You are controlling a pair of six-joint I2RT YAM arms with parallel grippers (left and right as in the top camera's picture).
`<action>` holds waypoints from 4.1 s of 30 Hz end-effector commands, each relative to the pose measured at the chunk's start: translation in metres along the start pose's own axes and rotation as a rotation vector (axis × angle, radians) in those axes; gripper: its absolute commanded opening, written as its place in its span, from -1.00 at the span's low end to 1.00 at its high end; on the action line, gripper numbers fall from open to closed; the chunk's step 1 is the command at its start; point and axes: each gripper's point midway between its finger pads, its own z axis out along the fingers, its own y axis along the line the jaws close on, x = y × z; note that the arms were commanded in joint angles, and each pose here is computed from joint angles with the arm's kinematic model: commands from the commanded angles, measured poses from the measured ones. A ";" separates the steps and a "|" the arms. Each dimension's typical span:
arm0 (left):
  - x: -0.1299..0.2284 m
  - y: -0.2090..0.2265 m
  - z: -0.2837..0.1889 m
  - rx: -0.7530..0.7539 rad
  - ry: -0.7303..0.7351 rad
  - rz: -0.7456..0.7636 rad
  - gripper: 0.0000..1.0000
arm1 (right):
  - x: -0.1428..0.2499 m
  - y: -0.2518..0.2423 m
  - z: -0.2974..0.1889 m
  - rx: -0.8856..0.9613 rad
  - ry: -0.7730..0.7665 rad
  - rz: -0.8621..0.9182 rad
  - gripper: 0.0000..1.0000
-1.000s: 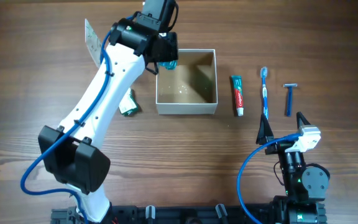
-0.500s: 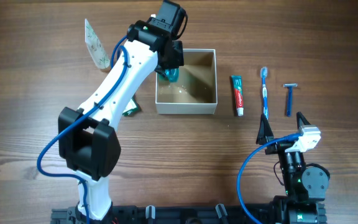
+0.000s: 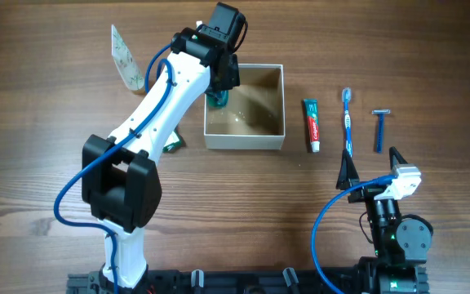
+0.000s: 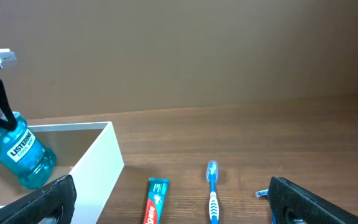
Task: Pack container
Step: 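Lower the bottle into the box's left corner and open the left gripper, then move the left gripper back to the white-green tube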
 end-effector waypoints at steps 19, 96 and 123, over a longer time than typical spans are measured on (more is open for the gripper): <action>-0.019 -0.005 -0.008 0.017 -0.075 -0.027 -0.10 | -0.001 0.001 0.000 -0.005 -0.004 -0.004 0.99; -0.103 0.229 -0.024 -0.105 -0.161 -0.061 0.06 | 0.000 0.001 0.000 -0.005 -0.003 -0.004 0.99; -0.103 0.263 -0.116 -0.195 -0.300 -0.157 0.05 | 0.000 0.001 0.000 -0.005 -0.003 -0.004 1.00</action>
